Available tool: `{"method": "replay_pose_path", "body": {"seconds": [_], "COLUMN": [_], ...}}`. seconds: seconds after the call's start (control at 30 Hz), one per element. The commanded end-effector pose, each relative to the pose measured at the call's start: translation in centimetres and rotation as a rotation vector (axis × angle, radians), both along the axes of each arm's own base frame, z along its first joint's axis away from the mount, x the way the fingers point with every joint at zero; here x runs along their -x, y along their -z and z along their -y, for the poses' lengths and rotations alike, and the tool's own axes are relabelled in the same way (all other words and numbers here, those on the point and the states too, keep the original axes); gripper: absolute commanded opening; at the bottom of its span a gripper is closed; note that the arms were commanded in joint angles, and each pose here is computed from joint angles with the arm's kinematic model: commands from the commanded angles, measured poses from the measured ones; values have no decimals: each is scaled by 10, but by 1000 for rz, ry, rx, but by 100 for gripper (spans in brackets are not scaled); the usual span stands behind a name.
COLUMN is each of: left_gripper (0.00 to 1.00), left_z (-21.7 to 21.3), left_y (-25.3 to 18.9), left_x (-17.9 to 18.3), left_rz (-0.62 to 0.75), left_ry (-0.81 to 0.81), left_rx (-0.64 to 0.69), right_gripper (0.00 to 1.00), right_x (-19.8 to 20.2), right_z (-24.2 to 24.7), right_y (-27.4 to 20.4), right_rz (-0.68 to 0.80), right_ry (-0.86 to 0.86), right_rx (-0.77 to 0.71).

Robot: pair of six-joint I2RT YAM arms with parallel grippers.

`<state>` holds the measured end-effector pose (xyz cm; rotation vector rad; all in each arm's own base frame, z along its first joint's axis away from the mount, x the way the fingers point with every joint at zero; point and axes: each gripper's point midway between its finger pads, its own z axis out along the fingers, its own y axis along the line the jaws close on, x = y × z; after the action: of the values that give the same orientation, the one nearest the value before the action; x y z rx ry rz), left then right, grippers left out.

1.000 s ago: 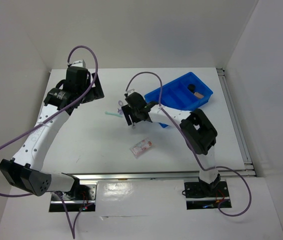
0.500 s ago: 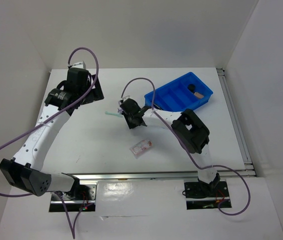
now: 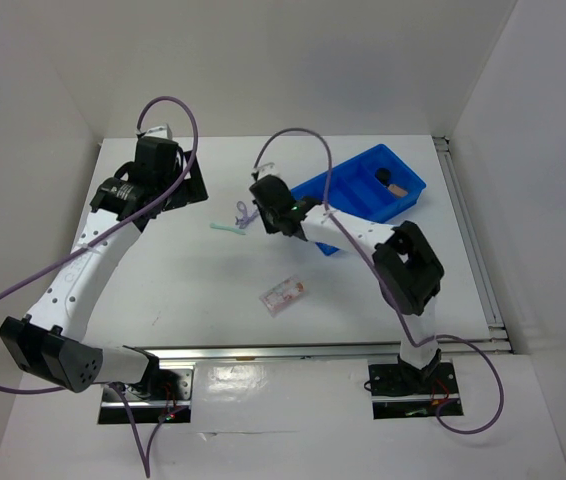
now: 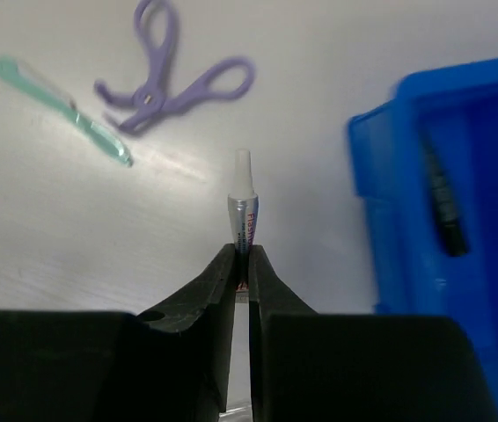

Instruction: Organize the makeup

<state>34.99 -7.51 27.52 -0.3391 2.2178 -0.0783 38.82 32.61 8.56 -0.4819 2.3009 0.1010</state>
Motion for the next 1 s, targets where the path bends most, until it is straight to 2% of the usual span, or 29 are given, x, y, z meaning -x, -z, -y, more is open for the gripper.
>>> {"method": "replay_pose_path", "body": {"seconds": [0.0, 0.17, 0.3, 0.43, 0.53, 0.67, 0.7, 0.8, 0.9, 0.97], "left_gripper": [100, 100, 100, 100, 100, 100, 100, 100, 100, 100], "left_z": [-3, -2, 3, 3, 3, 3, 3, 3, 5, 5], "left_y": [-12, -23, -25, -25, -28, -28, -28, -32, -32, -32], "left_x": [1, 3, 1, 1, 3, 3, 3, 3, 3, 3], "left_rz": [40, 75, 82, 81, 90, 90, 90, 99, 97, 97], "left_ry": [2, 9, 24, 24, 24, 24, 24, 24, 33, 33], "left_rx": [-3, 13, 39, 39, 42, 42, 42, 44, 51, 51], "right_gripper": [11, 11, 11, 11, 18, 38, 46, 51, 51, 52], "right_x": [-39, -61, -67, -72, -71, -69, -67, -68, -62, -45], "right_z": [49, 96, 126, 133, 134, 135, 136, 140, 145, 129], "right_y": [-86, -88, -69, -52, -41, -40, -38, -47, -81, -97], "right_rz": [181, 205, 150, 110, 86, 78, 70, 85, 103, 105], "right_ry": [135, 234, 276, 279, 278, 283, 283, 310, 346, 336], "right_rx": [-47, 10, 40, 43, 62, 61, 67, 71, 42, 18]}}
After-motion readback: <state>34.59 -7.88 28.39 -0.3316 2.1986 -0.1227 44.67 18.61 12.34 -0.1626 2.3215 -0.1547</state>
